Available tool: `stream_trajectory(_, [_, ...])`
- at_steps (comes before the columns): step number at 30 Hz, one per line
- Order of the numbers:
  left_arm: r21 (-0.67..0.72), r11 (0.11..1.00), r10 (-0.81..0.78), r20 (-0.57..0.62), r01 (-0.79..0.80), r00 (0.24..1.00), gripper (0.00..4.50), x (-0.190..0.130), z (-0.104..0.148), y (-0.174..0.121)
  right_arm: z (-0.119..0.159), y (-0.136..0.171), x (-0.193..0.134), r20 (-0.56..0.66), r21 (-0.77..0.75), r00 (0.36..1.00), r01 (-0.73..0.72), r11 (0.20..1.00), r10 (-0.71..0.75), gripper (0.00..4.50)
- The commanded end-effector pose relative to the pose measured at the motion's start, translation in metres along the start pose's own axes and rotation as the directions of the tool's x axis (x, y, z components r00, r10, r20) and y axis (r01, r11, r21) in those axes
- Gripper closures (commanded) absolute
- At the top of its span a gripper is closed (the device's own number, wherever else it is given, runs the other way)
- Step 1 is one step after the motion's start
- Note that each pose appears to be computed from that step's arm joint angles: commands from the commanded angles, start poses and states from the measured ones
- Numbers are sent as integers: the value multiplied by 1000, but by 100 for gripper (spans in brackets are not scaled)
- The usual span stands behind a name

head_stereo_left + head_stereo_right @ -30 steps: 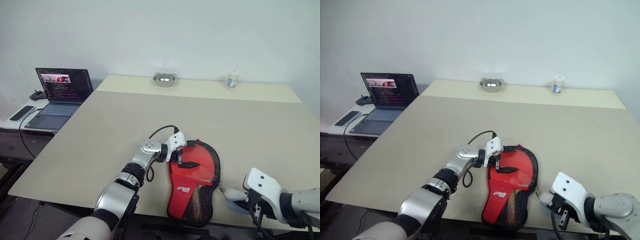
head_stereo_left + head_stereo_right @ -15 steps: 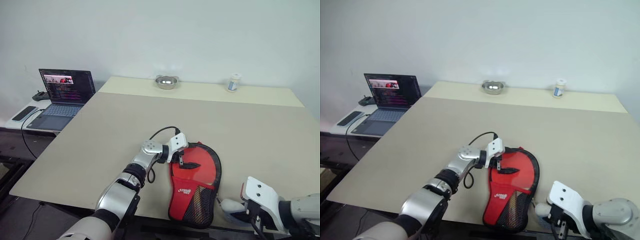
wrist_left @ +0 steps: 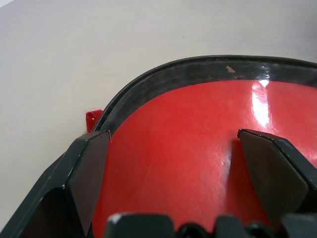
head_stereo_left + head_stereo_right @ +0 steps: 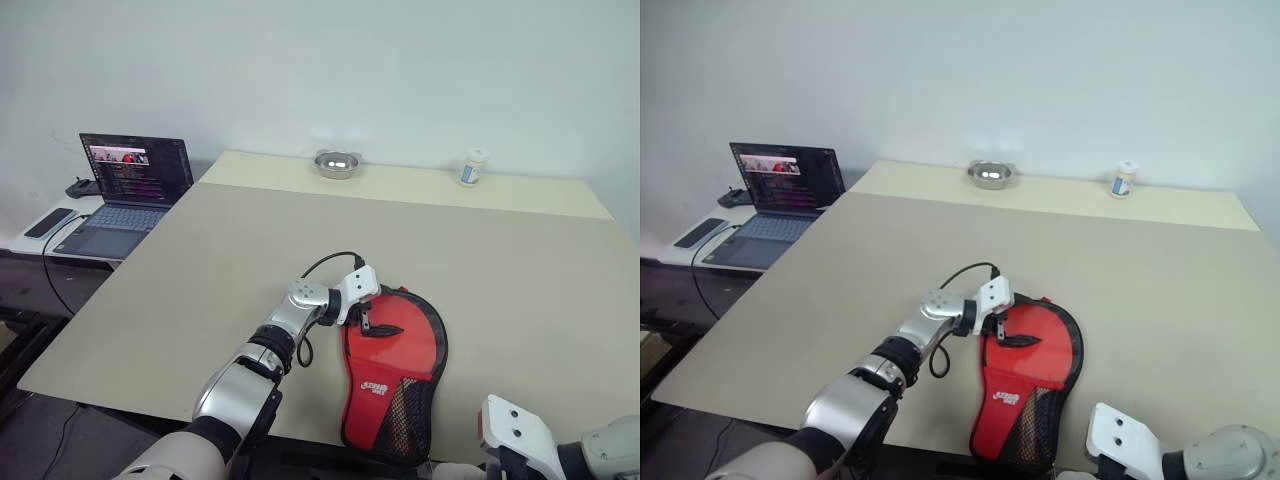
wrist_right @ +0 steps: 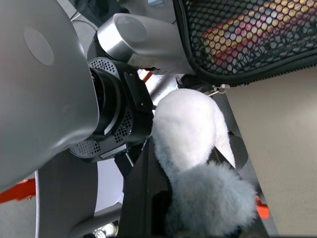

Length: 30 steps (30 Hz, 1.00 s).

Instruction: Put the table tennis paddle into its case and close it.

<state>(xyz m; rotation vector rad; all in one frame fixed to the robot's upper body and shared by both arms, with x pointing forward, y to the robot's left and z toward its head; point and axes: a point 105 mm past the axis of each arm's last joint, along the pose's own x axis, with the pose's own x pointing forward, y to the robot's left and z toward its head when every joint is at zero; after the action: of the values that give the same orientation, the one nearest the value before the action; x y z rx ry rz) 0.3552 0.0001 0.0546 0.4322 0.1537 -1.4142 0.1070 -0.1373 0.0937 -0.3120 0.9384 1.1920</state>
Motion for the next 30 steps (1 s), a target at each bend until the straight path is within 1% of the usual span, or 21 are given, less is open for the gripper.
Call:
stream_trajectory(1, [-135, 988, -104, -267, 69, 958, 0, -11, -77, -38, 7, 18, 0, 12, 18, 997, -77, 997, 77, 396])
stream_trajectory(2, [-135, 988, -105, -267, 70, 958, 0, -11, -77, -38, 7, 18, -1, 6, 16, 997, -74, 997, 74, 360])
stream_trajectory(3, [-135, 988, -105, -265, 71, 958, 0, -10, -77, -38, 9, 18, -4, 0, 15, 997, -80, 997, 80, 346])
stream_trajectory(4, [-136, 988, -105, -264, 71, 959, 0, -10, -77, -38, 10, 18, -6, -4, 15, 996, -87, 996, 87, 304])
stream_trajectory(5, [-137, 988, -106, -263, 72, 959, 0, -10, -77, -39, 11, 18, -8, -6, 16, 996, -90, 996, 90, 283])
stream_trajectory(6, [-137, 988, -107, -260, 73, 960, 0, -10, -76, -39, 13, 18, -11, -9, 14, 996, -91, 996, 91, 239])
stream_trajectory(7, [-137, 988, -108, -257, 74, 960, 0, -9, -76, -39, 15, 17, -12, -3, 13, 996, -85, 996, 85, 215])
stream_trajectory(10, [-138, 988, -106, -247, 73, 963, 0, -8, -74, -39, 21, 13, -16, 20, 2, 998, -57, 998, 57, 116])
stream_trajectory(12, [-145, 987, -99, -221, 68, 970, 0, -6, -70, -38, 30, -9, -32, 60, -20, 997, 39, 999, -37, 59])
stream_trajectory(13, [-149, 987, -94, -209, 64, 973, 0, -4, -67, -37, 33, -20, -39, 82, -27, 993, 86, 996, -84, 21])
stream_trajectory(14, [-151, 987, -88, -194, 59, 977, 0, -3, -64, -36, 38, -32, -47, 116, -30, 984, 140, 990, -135, 4])
stream_trajectory(15, [-148, 987, -83, -165, 59, 983, 0, -1, -58, -33, 44, -47, -56, 162, -31, 967, 206, 978, -198, 4])
stream_trajectory(17, [-138, 988, -74, -76, 63, 994, 0, 1, -38, -26, 56, -81, -71, 263, -34, 908, 346, 938, -326, 4])
stream_trajectory(19, [-110, 991, -76, 14, 77, 997, 0, -4, -16, -18, 64, -105, -77, 352, -37, 846, 441, 897, -401, 4])
stream_trajectory(20, [-94, 992, -80, 50, 84, 996, 0, -8, -7, -14, 69, -113, -77, 401, -27, 817, 464, 886, -415, 4])
stream_trajectory(22, [-63, 994, -82, 100, 89, 992, 0, -20, 9, -8, 76, -127, -73, 470, -26, 772, 498, 867, -429, 4])
stream_trajectory(24, [-32, 996, -82, 118, 87, 990, 0, -39, 18, -2, 81, -140, -66, 518, -19, 741, 508, 861, -426, 4])
stream_trajectory(25, [-23, 997, -77, 119, 80, 990, 0, -47, 21, -1, 83, -145, -62, 538, -14, 731, 505, 863, -419, 4])
stream_trajectory(28, [-28, 999, -29, 105, 32, 994, 0, -83, 24, 6, 94, -160, -52, 626, -6, 679, 496, 869, -383, 4])
stream_trajectory(30, [-34, 999, -16, 96, 19, 995, 0, -92, 27, 4, 94, -168, -50, 646, -1, 670, 480, 877, -366, 4])
